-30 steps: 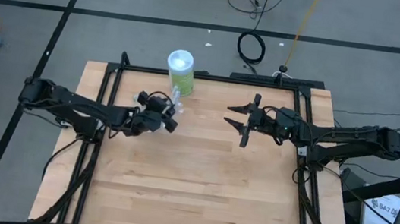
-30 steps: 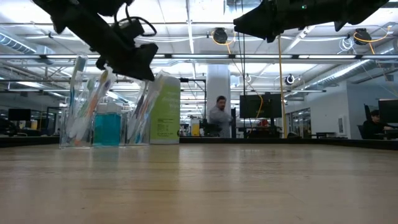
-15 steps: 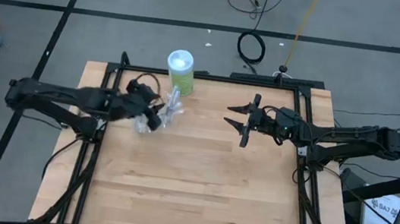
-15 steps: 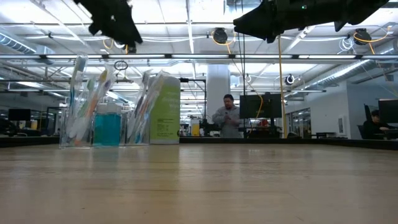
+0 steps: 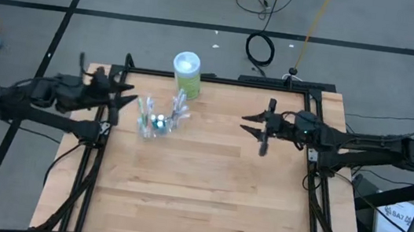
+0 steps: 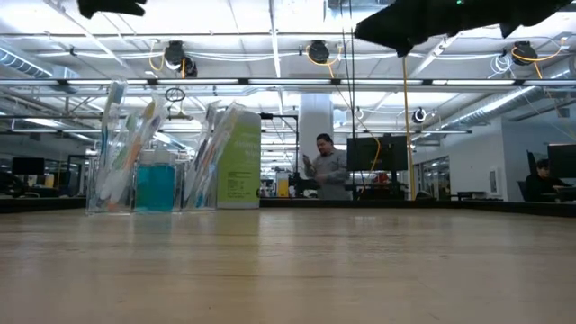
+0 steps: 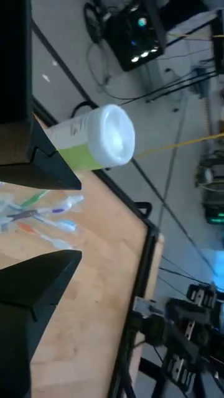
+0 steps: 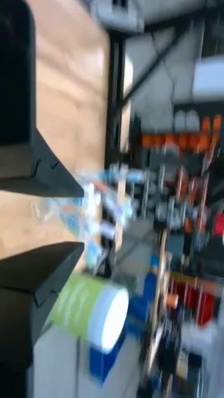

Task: Pick & Place toothbrushing station
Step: Return to Home Position

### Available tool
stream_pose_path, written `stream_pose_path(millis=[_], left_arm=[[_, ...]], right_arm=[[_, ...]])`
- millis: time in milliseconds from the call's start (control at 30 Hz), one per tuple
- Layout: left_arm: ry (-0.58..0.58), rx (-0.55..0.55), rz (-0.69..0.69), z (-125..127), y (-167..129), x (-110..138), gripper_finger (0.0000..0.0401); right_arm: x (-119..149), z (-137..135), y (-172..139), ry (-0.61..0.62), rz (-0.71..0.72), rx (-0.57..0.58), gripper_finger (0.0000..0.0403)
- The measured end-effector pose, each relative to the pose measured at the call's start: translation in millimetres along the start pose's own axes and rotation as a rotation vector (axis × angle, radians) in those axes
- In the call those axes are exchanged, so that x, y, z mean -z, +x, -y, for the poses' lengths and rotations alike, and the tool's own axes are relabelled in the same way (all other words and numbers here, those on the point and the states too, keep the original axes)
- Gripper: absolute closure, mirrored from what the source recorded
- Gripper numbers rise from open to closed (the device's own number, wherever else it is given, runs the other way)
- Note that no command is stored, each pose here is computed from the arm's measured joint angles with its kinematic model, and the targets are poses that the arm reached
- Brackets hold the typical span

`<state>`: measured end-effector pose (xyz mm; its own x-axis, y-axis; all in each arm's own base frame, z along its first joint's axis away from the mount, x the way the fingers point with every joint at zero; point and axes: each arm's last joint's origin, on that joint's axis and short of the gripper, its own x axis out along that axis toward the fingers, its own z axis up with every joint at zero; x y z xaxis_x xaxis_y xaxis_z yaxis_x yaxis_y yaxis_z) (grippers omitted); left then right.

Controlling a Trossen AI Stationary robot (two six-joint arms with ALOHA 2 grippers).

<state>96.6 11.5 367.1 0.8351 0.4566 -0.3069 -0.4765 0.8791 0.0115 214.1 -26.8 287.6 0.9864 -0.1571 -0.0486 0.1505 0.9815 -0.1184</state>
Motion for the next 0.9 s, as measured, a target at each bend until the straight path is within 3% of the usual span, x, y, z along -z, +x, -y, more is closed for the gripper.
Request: stream_pose_path(millis=[167, 400, 600, 900], left_arm=[[0.001, 0.072, 0.077, -6.3, -8.0, 26.4, 0.0226], [0.151, 0.329, 0.262, -1.6, -6.0, 58.9, 0.0226], [0.283, 0.468, 0.377, -1.4, -7.8, 82.5, 0.0226], [0.222, 0.458, 0.419, -6.6, -6.3, 114.7, 0.0226]], right_arm=[[-6.9, 5.4, -23.8, 0.003, 0.003, -0.180, 0.0333], [-8.9, 14.2, -48.5, 0.016, -0.024, -0.235, 0.0398], [2.3, 13.9, -62.8, 0.026, -0.025, -0.308, 0.0396], [39.6, 13.8, -89.8, 0.108, 0.041, -0.231, 0.0402]])
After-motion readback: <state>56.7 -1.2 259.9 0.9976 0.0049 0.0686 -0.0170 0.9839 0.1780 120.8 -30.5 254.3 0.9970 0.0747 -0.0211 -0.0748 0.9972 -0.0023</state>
